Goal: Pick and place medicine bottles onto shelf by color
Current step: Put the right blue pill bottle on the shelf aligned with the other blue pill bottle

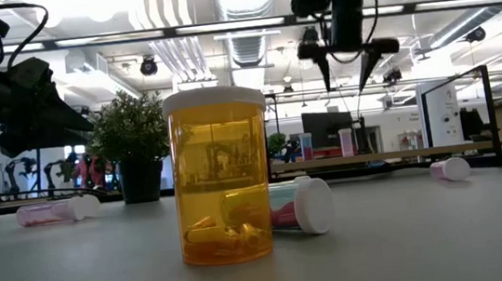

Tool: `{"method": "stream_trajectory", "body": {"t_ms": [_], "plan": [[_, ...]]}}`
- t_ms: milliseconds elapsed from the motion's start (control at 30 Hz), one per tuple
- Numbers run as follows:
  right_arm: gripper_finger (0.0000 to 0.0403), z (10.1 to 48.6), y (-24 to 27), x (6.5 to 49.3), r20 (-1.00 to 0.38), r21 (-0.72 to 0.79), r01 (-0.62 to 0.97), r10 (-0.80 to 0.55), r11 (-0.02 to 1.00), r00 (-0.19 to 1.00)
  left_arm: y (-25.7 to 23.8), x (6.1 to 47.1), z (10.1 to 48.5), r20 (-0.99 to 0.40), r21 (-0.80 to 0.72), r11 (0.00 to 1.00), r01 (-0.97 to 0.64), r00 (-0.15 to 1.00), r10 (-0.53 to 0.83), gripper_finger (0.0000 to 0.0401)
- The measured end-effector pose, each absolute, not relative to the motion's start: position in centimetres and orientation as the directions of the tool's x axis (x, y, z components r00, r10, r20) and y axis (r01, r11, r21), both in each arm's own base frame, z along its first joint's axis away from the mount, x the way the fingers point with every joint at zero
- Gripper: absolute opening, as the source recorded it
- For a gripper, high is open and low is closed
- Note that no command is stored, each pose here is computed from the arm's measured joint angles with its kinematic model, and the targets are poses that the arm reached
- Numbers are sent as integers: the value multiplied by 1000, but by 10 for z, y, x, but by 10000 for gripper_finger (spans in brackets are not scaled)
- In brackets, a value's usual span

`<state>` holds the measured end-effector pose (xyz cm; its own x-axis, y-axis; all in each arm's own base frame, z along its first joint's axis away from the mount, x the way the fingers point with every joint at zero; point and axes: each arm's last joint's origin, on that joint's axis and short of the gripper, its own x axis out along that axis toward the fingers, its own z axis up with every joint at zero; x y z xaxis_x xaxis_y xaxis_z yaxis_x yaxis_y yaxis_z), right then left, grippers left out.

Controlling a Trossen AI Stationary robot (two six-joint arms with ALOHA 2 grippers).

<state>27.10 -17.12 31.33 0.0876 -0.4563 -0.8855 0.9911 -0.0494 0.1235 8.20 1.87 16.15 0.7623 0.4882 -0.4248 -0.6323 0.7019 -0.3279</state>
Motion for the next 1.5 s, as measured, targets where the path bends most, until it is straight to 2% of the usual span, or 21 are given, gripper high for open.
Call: {"method": "stream_trajectory", "body": {"t_ms": [267,433,867,1100,1200,1267,1500], "plan": [[304,341,-106,264,-857,110,993,-502,47,118,19,82,162,-425,-328,702,-632,762,488,205],[304,344,-63,265,-857,112,988,-493,107,150,19,82,161,-425,-328,702,-632,762,488,205],[304,313,35,303,-877,100,935,-414,341,245,19,82,162,-425,-328,702,-633,762,489,205],[304,293,63,316,-915,92,916,-329,390,232,19,82,161,-425,-328,702,-632,762,488,205],[304,285,73,322,-934,131,920,-264,369,239,19,82,162,-425,-328,702,-632,762,488,205],[303,280,79,325,-946,151,937,-228,315,230,19,82,161,-425,-327,702,-633,762,488,205],[292,268,93,313,-982,71,997,-180,-35,64,19,82,162,-424,-328,702,-632,762,489,205]]}}
